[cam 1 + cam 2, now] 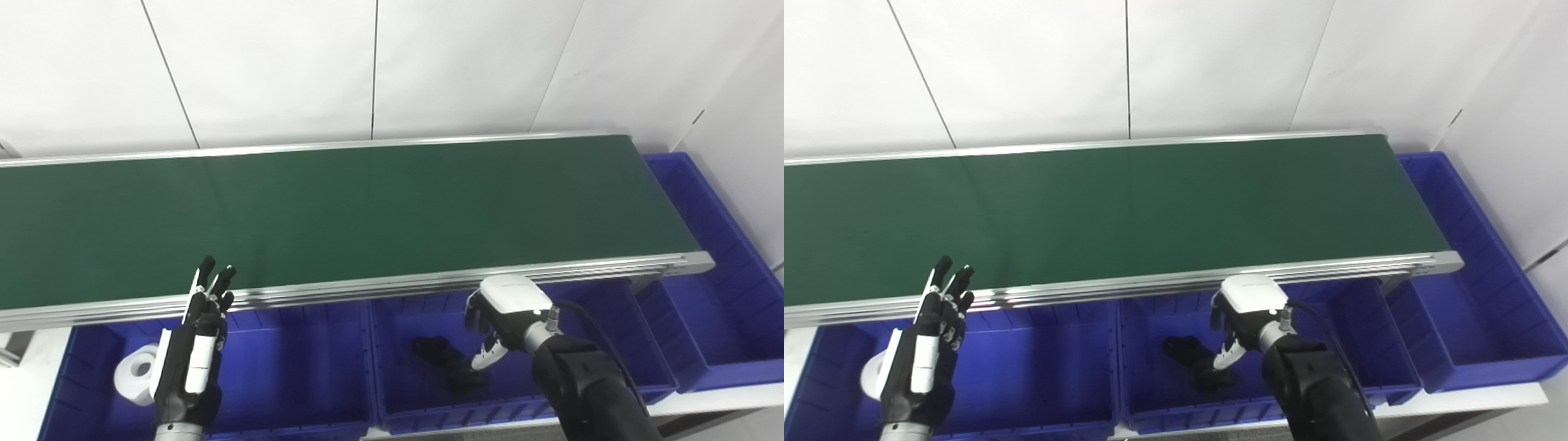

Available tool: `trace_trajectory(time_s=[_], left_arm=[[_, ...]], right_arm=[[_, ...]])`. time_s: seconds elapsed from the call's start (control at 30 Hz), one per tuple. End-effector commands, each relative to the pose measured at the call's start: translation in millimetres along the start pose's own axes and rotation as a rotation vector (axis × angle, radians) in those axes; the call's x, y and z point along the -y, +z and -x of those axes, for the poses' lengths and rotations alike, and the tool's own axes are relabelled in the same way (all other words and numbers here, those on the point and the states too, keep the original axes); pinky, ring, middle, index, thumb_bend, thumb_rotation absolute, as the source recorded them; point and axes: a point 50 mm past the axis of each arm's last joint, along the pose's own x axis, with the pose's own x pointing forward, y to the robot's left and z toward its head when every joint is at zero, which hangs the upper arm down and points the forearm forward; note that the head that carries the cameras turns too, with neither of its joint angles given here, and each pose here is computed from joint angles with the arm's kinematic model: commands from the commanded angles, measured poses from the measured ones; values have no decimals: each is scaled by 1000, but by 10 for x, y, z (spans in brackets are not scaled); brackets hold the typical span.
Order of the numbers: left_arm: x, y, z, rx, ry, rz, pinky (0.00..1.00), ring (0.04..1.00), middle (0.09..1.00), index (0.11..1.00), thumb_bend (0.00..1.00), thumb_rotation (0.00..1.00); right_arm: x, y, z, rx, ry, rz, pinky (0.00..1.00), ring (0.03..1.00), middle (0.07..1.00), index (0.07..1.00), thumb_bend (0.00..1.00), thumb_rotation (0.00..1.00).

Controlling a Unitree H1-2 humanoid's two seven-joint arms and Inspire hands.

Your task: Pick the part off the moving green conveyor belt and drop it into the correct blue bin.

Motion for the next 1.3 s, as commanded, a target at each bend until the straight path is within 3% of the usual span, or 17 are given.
trace_trajectory(time_s=[0.0,0.17,0.27,0.37,0.4,0.47,0.5,0.57,0.63,0.7,0.77,0.83,0.9,0.97,1.07,1.27], left_arm=[[37,80,-11,36,-19,4,1000,1000,943,1000,724,849],[65,76,-3,39,-24,-2,1000,1000,947,1000,731,849],[90,58,2,36,-22,-7,1000,1000,947,1000,745,855],[137,30,8,36,-20,-5,1000,1000,946,1000,751,854],[150,25,10,36,-19,-5,1000,1000,947,1000,757,855],[189,5,19,36,-14,5,1000,1000,940,1000,763,840],[213,-10,26,36,-14,10,1000,992,935,1000,762,837],[256,-40,40,37,-14,11,1000,983,931,1000,761,836],[292,-74,55,43,-15,9,1000,974,928,1000,761,833],[324,-102,73,48,-16,6,1000,959,928,1000,766,826],[345,-126,91,56,-17,0,1000,953,929,1000,771,822],[363,-147,104,61,-20,2,1000,956,931,1000,775,813],[379,-147,112,88,-19,-16,999,957,934,1000,761,814],[398,-146,113,116,-17,-38,988,955,937,1000,728,823],[434,-141,105,142,-18,-57,983,954,934,1000,726,835],[523,-139,99,188,-22,-82,993,948,918,992,785,820]], right_arm=[[151,16,32,-1,-85,-10,685,780,842,849,1000,497],[166,20,61,20,-79,-13,743,829,868,863,1000,623],[174,11,93,35,-70,-75,766,835,870,862,1000,633],[196,6,201,82,-105,-192,681,812,857,850,1000,639],[209,11,244,100,-122,-223,593,763,829,834,1000,705],[269,49,386,155,-161,-308,576,735,803,821,991,815],[326,91,499,180,-163,-397,609,757,816,824,949,903],[391,131,670,230,-152,-561,652,782,831,828,899,960],[402,175,821,322,-173,-814,690,799,831,814,847,964],[330,233,960,393,-239,-1064,672,753,794,801,814,979],[177,276,1020,446,-334,-1268,684,748,788,799,775,912],[29,280,1030,475,-445,-1372,722,765,799,804,758,870],[-166,186,944,472,-597,-1374,763,793,821,819,723,902],[-311,74,855,468,-660,-1394,842,856,877,874,708,965],[-406,-21,763,467,-656,-1459,865,886,914,933,706,990],[-554,-44,618,513,-623,-1343,871,911,948,964,686,1000]])
